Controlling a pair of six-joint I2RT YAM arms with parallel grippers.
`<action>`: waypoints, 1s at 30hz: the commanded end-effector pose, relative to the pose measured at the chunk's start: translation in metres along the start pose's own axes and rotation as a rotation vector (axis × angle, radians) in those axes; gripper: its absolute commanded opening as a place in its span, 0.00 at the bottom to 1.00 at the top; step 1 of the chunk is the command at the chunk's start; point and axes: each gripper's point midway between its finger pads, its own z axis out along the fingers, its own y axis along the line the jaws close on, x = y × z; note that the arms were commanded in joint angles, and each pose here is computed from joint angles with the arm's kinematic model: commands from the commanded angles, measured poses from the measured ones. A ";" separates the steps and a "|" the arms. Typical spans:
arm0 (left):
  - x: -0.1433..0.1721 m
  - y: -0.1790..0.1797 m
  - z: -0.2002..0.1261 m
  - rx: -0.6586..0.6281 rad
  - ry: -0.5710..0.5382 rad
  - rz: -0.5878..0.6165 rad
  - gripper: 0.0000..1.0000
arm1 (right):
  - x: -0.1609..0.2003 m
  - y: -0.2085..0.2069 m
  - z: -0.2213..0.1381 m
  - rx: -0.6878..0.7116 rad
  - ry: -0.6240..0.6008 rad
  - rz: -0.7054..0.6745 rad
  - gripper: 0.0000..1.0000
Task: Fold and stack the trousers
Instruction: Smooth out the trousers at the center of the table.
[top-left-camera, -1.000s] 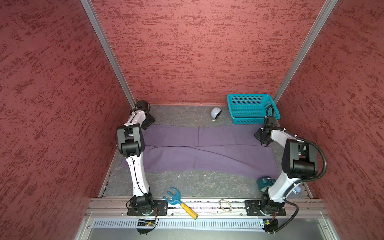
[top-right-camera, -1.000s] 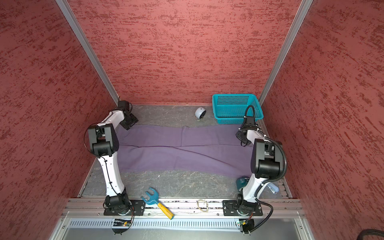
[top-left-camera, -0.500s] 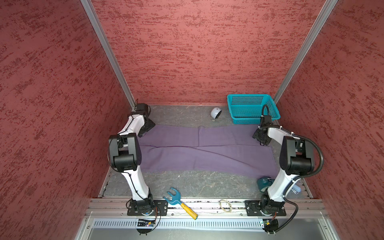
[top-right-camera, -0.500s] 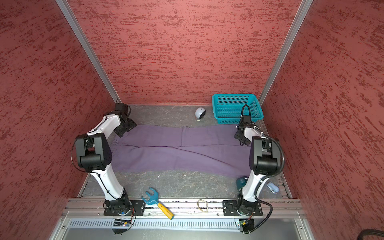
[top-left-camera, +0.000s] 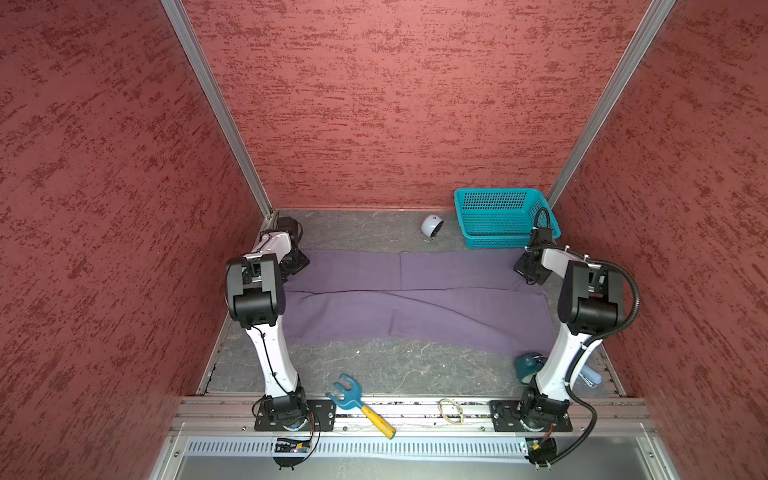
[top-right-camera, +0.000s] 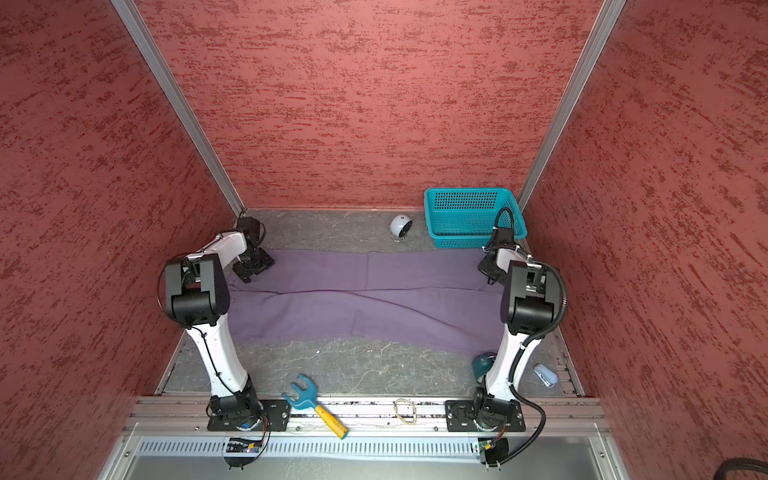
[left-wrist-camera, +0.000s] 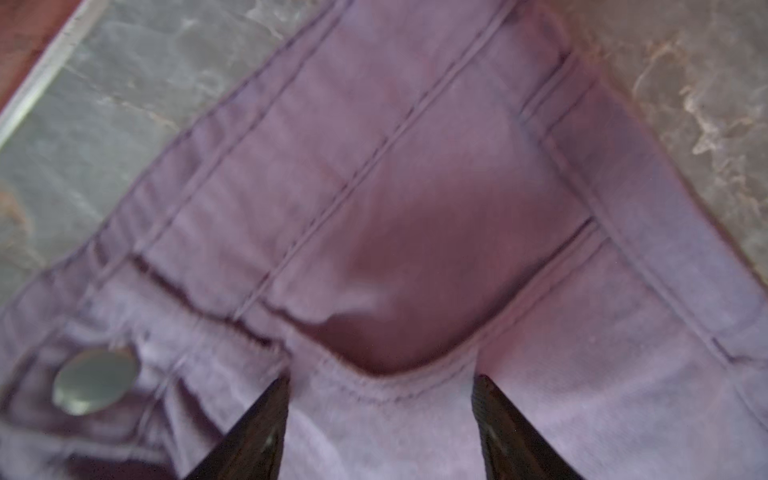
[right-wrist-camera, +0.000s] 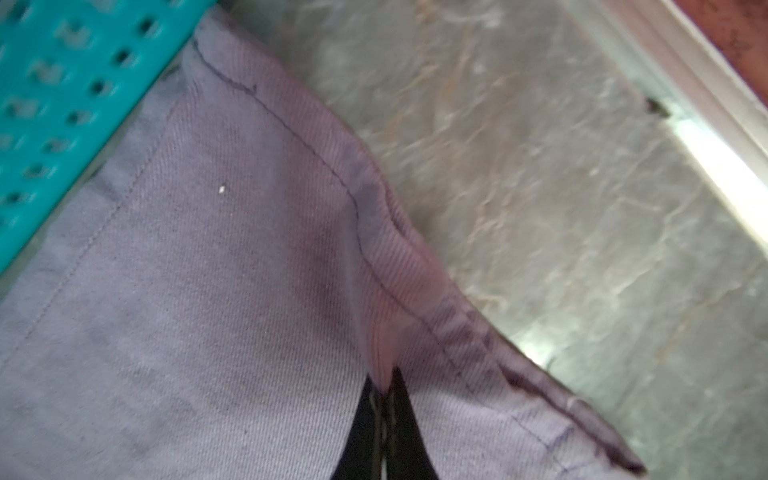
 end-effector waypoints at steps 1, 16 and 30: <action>-0.016 -0.020 0.003 0.050 -0.024 0.011 0.60 | 0.004 -0.020 0.020 0.013 0.047 0.077 0.00; -0.024 -0.029 -0.063 0.129 -0.118 0.013 0.60 | -0.010 -0.018 -0.053 -0.057 -0.049 0.053 0.34; 0.192 -0.066 -0.178 0.453 -0.079 0.554 0.64 | 0.087 -0.044 -0.089 -0.063 0.009 -0.072 0.33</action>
